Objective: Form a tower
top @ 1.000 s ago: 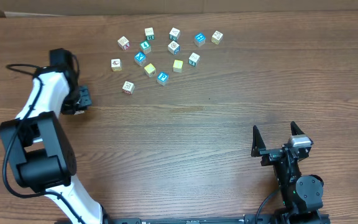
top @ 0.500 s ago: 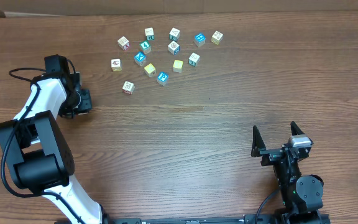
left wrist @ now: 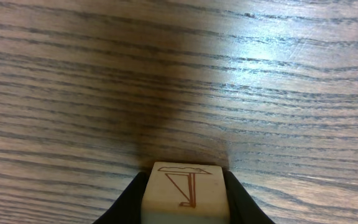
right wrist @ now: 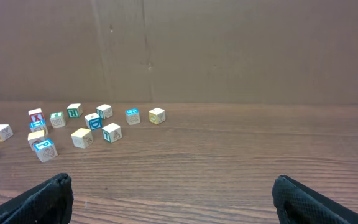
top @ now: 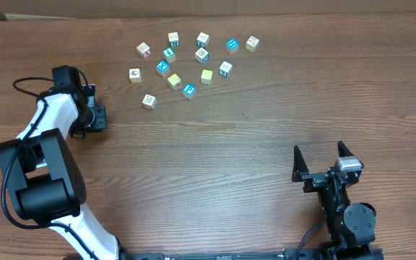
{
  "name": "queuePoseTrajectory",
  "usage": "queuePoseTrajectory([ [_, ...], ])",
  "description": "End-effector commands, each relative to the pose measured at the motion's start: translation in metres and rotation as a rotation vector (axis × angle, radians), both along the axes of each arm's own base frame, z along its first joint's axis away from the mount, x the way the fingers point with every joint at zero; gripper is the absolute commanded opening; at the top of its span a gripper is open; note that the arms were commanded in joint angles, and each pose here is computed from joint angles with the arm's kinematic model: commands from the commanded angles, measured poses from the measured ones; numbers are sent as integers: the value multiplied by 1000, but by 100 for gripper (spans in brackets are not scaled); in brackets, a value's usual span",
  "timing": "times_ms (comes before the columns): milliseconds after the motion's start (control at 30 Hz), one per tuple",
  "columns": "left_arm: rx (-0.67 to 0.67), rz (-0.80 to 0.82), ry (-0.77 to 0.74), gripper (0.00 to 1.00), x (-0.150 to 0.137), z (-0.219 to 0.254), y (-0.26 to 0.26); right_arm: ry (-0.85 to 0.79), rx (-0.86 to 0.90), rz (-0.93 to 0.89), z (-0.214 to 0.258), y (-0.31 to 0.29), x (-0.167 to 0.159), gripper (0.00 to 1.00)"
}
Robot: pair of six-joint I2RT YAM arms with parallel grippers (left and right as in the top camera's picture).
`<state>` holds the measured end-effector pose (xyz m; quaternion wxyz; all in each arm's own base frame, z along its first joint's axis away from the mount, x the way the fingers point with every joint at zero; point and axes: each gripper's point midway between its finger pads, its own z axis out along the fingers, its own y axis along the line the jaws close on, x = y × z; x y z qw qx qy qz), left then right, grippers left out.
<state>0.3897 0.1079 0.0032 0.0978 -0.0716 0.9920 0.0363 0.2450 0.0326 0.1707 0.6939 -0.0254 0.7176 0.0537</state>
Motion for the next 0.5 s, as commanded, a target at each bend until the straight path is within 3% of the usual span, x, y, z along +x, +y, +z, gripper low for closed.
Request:
queuePoseTrajectory([
  [0,-36,-42,5,22,-4,-7,-11,5,-3,-2,-4,-1,1,100],
  [467,-66,-48,-1,25,-4,-8,-16,6,-2,-2,-4,-1,1,100],
])
